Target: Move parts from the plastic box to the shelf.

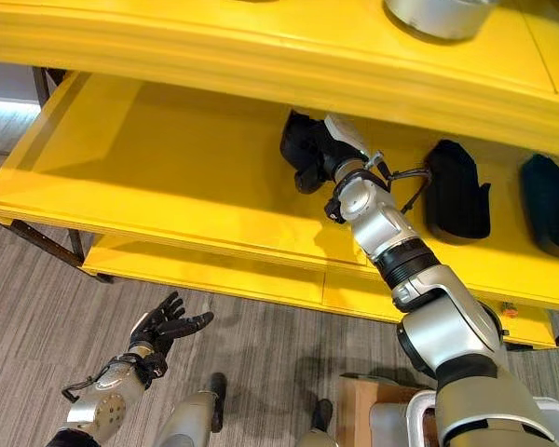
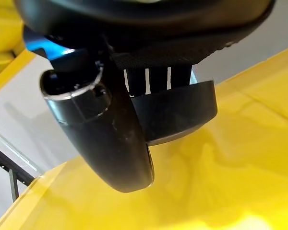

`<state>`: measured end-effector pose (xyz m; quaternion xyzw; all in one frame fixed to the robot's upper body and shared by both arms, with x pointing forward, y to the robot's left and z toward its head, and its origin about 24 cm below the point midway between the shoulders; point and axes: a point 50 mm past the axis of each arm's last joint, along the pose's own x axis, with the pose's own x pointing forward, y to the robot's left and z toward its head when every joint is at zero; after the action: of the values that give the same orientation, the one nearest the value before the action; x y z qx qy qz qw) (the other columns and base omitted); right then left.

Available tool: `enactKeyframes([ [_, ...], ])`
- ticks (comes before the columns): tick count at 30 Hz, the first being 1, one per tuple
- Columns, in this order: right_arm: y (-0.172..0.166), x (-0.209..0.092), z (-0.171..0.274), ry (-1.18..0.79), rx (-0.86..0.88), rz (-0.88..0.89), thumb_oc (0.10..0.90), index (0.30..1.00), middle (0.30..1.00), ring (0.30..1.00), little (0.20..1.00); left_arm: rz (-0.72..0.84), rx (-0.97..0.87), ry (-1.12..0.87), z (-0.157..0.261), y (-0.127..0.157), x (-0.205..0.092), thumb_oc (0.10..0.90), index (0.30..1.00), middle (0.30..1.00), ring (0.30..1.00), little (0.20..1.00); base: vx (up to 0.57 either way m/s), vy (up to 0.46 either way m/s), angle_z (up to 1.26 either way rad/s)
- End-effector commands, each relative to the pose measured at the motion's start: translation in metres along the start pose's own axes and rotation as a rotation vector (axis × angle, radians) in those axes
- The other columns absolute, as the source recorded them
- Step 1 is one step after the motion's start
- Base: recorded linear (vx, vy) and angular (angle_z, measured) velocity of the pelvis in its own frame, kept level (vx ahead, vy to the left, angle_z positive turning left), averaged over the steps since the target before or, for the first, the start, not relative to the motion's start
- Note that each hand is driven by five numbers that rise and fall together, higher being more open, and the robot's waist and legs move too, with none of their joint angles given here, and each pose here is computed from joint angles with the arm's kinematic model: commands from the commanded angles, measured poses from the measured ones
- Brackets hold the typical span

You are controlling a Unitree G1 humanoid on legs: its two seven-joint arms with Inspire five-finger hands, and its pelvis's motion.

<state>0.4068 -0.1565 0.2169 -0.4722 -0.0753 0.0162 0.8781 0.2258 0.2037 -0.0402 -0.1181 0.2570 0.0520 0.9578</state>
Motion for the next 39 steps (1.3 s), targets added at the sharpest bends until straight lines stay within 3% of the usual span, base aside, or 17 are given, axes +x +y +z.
enactKeyframes([
  [1,-0.06,0.001,0.053,-0.211,-0.031,-0.212,0.4,0.3,0.3,0.3,0.3,-0.062,-0.007,-0.101,0.014,-0.01,-0.008,0.9,1.0,1.0,1.0,1.0,0.01,-0.061,-0.09],
  [18,-0.045,0.006,0.022,-0.082,-0.029,-0.17,0.4,0.3,0.3,0.3,0.3,-0.074,0.005,-0.07,0.006,-0.012,-0.009,0.9,1.0,1.0,1.0,1.0,-0.01,-0.038,-0.01],
  [29,-0.033,0.01,0.029,-0.092,-0.037,-0.135,0.4,0.3,0.3,0.3,0.3,-0.075,-0.004,-0.075,0.008,-0.015,-0.007,0.9,1.0,1.0,1.0,1.0,-0.01,-0.003,0.0],
  [39,-0.018,0.003,0.019,-0.104,-0.157,-0.059,0.4,0.3,0.3,0.3,0.3,-0.049,-0.006,-0.087,0.01,-0.012,-0.005,0.9,1.0,1.0,1.0,1.0,0.0,-0.004,0.09],
])
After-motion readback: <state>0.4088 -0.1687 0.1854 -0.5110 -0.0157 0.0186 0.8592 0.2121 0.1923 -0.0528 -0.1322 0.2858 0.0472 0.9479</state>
